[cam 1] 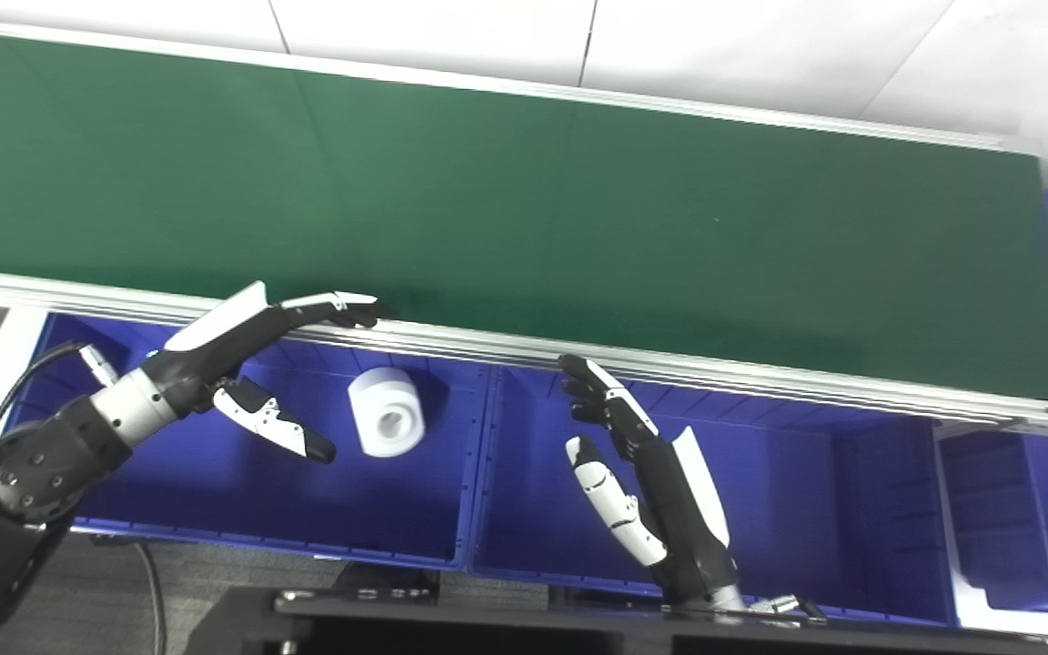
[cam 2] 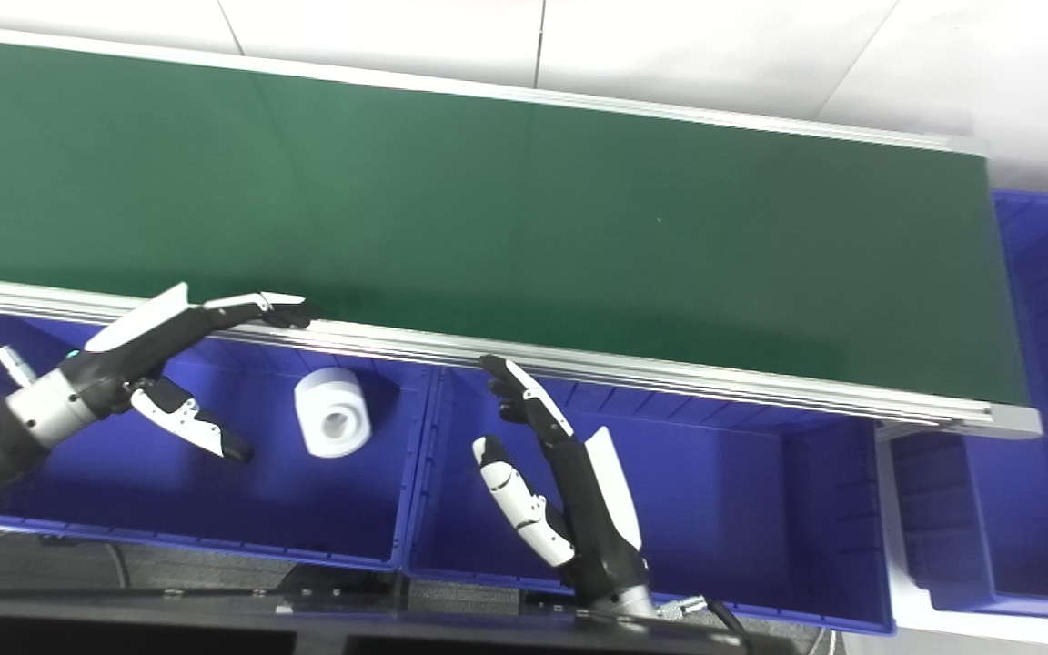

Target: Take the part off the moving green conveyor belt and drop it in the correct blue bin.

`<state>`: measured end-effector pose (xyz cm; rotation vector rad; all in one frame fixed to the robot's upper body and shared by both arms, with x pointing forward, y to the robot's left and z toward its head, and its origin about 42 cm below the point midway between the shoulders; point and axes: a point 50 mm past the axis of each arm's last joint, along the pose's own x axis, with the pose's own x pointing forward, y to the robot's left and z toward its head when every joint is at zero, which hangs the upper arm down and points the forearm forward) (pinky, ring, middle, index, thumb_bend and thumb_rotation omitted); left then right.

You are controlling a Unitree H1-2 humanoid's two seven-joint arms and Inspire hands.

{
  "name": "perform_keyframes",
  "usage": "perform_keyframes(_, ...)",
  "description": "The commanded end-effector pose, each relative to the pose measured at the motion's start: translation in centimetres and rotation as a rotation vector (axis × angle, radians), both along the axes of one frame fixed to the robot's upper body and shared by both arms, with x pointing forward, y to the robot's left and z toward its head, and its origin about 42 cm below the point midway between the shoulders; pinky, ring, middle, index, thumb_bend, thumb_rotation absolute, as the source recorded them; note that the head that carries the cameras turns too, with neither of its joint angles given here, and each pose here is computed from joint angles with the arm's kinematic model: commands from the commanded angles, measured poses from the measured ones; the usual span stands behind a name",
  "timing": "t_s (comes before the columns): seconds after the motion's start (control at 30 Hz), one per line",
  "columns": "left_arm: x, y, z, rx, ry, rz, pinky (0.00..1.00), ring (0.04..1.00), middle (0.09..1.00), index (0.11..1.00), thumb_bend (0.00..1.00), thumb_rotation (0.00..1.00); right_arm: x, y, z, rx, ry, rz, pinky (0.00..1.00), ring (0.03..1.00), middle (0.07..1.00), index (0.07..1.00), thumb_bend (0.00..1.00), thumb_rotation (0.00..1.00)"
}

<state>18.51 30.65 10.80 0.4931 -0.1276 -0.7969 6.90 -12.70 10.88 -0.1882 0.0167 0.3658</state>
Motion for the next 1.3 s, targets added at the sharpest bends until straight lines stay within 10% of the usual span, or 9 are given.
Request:
perform_keyframes(0.0,-0.7,-1.6,1.2,-0.082,0.028,-0.04,0.62,0.698,0.773,0.769,0.6,0.32,0.1,0.5,0.9,0.026,-0.015,-0.01,0.82,0.876,0.901,0.885,0.33,0.87)
perform_keyframes(0.27,-2.6,-4.6,2.0,-0.177,0.105,-0.064,0.85,0.917,0.945,0.924,0.61,0.52,0.0,0.8,1.1,0.023,-0.019,-0.016,0.82,0.876,0.901,0.887,0.34,0.88)
perform_keyframes(0.7,-2.6,-4.0,2.3,-0.12,0.114,-0.061,0.96,0.999,1.0,1.0,0.44,0.79,-0.1,1.0,1.1,0.036,-0.023,-0.018,0.82,0.878,0.905,0.889,0.33,0.88)
perform_keyframes(1.27,-2.7,-3.9,2.3,-0.084,0.123,-0.084,0.99,1.0,1.0,1.0,0.39,0.77,-0.1,1.1,0.8,0.028,-0.014,-0.018,0.83,0.882,0.908,0.894,0.34,0.89)
